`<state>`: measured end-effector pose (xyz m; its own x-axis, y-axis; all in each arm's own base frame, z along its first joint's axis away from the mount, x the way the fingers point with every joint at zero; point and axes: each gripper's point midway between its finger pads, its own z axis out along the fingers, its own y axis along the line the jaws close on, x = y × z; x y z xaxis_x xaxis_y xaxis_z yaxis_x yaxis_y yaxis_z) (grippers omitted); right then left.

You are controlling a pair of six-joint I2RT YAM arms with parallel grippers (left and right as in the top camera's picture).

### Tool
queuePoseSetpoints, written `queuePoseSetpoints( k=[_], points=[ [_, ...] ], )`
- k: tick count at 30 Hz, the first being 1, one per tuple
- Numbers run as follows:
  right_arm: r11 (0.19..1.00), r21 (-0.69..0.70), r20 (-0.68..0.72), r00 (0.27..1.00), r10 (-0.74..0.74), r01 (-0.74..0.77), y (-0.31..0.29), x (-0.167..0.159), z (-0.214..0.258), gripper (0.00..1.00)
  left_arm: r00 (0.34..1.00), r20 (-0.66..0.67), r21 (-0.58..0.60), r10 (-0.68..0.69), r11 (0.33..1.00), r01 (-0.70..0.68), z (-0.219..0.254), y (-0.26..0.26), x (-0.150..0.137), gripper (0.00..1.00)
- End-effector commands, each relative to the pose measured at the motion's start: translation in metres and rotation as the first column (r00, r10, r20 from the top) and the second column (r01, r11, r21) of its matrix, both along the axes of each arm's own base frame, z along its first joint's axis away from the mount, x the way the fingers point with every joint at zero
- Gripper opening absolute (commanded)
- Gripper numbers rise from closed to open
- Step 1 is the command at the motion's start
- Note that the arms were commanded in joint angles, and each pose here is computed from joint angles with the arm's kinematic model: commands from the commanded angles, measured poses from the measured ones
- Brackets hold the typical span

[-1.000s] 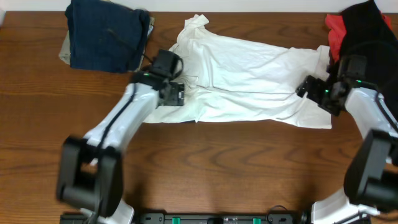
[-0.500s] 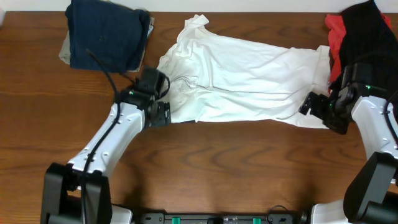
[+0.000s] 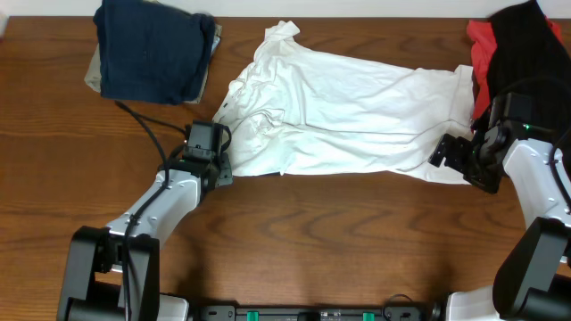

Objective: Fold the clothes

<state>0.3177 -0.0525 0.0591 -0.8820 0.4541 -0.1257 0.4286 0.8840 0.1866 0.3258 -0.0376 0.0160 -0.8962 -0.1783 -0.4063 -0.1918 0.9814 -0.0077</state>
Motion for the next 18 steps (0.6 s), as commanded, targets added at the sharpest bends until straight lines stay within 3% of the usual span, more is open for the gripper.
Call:
queuePoseSetpoints(
  k=[1,4,16,18],
  points=[
    [1.000,-0.019,-0.021,1.000,-0.002,0.002,-0.006,-0.005,-0.005,0.99,1.000,-0.008,-0.010,-0.014,1.000,0.014,-0.004,-0.001,-0.003,0.33],
    [1.000,-0.025,-0.026,1.000,-0.004,0.003,-0.007,-0.006,-0.005,0.98,1.000,-0.019,-0.008,-0.014,1.000,0.014,-0.005,-0.001,-0.005,0.25],
    [0.999,-0.046,-0.031,0.999,-0.007,0.006,-0.010,-0.006,-0.005,0.98,1.000,-0.017,0.029,0.003,1.000,-0.002,-0.022,0.005,0.001,0.24],
    [0.999,-0.047,-0.031,0.999,-0.008,0.006,-0.010,-0.007,-0.005,0.98,0.999,-0.032,0.031,0.003,1.000,-0.002,-0.029,0.005,0.000,0.14]
  ],
)
